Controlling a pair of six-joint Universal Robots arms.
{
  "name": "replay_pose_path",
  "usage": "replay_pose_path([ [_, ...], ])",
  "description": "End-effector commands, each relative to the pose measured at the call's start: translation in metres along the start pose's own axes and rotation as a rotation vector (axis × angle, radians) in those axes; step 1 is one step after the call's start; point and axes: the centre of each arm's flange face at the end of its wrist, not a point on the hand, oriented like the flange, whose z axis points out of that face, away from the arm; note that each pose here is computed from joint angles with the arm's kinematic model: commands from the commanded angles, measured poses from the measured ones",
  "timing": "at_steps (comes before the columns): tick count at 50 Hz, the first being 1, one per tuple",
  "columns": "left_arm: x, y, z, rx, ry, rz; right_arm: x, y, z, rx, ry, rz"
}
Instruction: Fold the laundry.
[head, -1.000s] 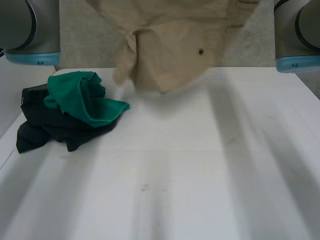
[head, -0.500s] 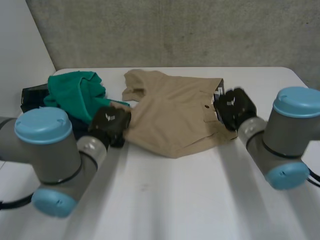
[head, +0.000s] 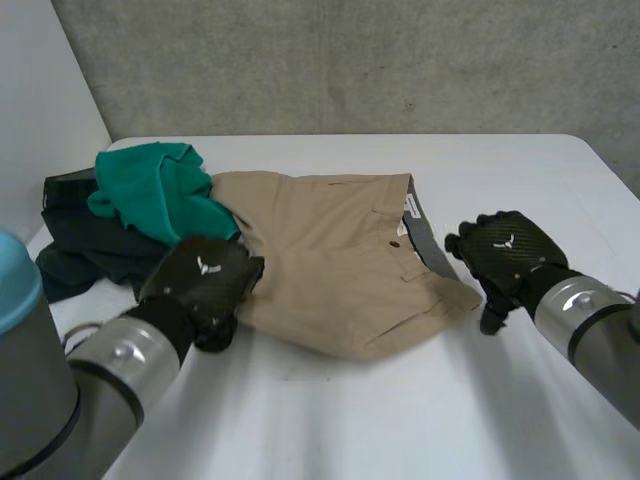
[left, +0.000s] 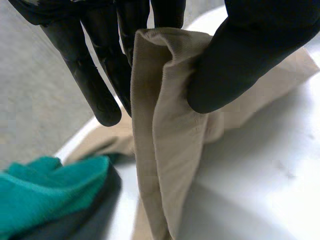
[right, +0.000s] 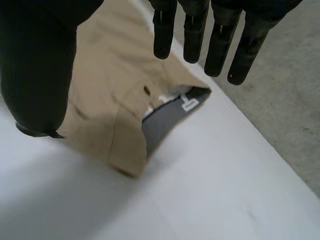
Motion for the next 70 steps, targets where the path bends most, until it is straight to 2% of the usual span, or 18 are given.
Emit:
replay_pose_path([
  [1, -0.011, -0.024, 0.013, 0.090, -0.041, -0.019, -0.016, 0.024, 0.022, -0.023, -0.061, 0.275],
  [8, -0.020, -0.047, 0.023, 0.160, -0.065, -0.053, -0.029, 0.041, 0.037, -0.047, -0.122, 0.286],
  [25, -0.028, -0.059, 0.028, 0.198, -0.086, -0.108, -0.032, 0.059, 0.088, 0.006, -0.085, 0.252],
  [29, -0.031, -0.056, 0.029, 0.186, -0.092, -0.116, -0.021, 0.055, 0.090, 0.022, -0.025, 0.237],
  [33, -0.035, -0.048, 0.031, 0.159, -0.101, -0.122, -0.009, 0.041, 0.083, 0.047, 0.023, 0.222],
  [36, -0.032, -0.039, 0.028, 0.126, -0.092, -0.120, 0.009, 0.000, 0.050, 0.120, 0.063, 0.113],
  [38, -0.026, -0.028, 0.024, 0.078, -0.070, -0.113, 0.011, -0.008, 0.035, 0.102, 0.050, 0.044],
  [41, -0.018, -0.014, 0.016, 0.003, -0.036, -0.109, 0.028, -0.012, -0.001, -0.032, 0.038, -0.149],
  [45, -0.011, -0.003, 0.002, -0.082, 0.010, -0.114, 0.039, -0.005, -0.038, -0.219, -0.019, -0.309],
  [52, 0.018, 0.012, -0.027, -0.211, 0.181, -0.104, 0.027, -0.004, -0.072, -0.323, -0.147, -0.318],
  [55, 0.027, 0.015, -0.035, -0.232, 0.223, -0.095, 0.025, -0.002, -0.073, -0.332, -0.152, -0.315],
  [60, 0.023, 0.009, -0.023, -0.170, 0.194, -0.088, 0.027, 0.001, -0.059, -0.284, -0.130, -0.315],
  [66, 0.010, -0.003, 0.033, 0.002, 0.089, -0.095, 0.038, 0.012, -0.023, -0.283, -0.086, -0.295],
  [70, -0.002, 0.001, 0.058, 0.009, 0.052, -0.109, 0.040, 0.022, -0.010, -0.343, -0.077, -0.237],
])
